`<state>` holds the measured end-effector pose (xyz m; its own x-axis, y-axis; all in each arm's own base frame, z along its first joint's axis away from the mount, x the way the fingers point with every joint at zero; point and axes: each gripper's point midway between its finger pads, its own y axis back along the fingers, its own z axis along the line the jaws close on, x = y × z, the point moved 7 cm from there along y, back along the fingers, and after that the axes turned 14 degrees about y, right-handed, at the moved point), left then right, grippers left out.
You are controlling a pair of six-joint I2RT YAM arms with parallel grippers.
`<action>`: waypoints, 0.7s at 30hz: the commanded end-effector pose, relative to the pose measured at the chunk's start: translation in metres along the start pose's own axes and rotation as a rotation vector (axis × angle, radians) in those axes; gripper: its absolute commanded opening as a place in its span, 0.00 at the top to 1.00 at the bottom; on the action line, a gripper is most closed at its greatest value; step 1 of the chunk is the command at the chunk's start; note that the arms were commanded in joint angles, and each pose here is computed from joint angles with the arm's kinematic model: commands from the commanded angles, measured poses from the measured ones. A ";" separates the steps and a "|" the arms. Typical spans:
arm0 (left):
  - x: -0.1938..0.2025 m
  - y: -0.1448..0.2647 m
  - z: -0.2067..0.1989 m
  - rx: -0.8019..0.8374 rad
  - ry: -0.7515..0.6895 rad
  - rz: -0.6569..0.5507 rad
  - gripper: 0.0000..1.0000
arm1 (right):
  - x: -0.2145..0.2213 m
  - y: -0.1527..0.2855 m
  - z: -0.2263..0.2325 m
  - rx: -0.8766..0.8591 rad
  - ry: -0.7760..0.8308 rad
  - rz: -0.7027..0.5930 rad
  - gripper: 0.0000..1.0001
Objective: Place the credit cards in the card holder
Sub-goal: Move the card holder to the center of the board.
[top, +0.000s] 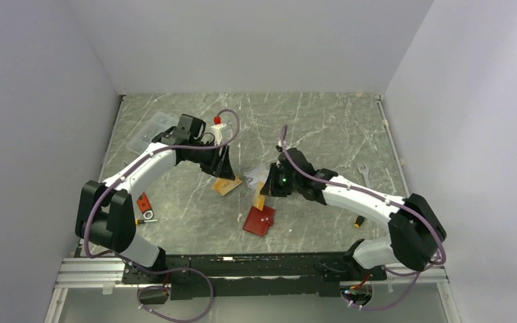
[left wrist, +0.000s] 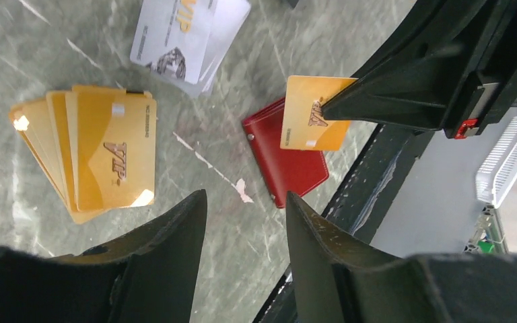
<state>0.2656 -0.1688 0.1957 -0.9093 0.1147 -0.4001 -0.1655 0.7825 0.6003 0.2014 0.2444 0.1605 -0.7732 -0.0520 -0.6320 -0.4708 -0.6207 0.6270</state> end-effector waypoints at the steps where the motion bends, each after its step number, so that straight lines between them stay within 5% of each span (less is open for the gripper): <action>1: 0.007 0.002 0.006 -0.088 -0.096 0.008 0.49 | 0.013 0.007 0.000 0.101 0.026 0.186 1.00; 21: 0.002 -0.001 -0.004 -0.084 -0.107 0.008 0.54 | 0.044 0.030 -0.013 0.250 0.001 0.269 1.00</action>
<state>0.2613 -0.1666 0.1815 -0.8905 0.1759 -0.4195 -0.1752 0.7185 0.6731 0.1645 0.2222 0.1401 -0.8818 -0.2106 -0.4221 -0.3178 -0.3959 0.8615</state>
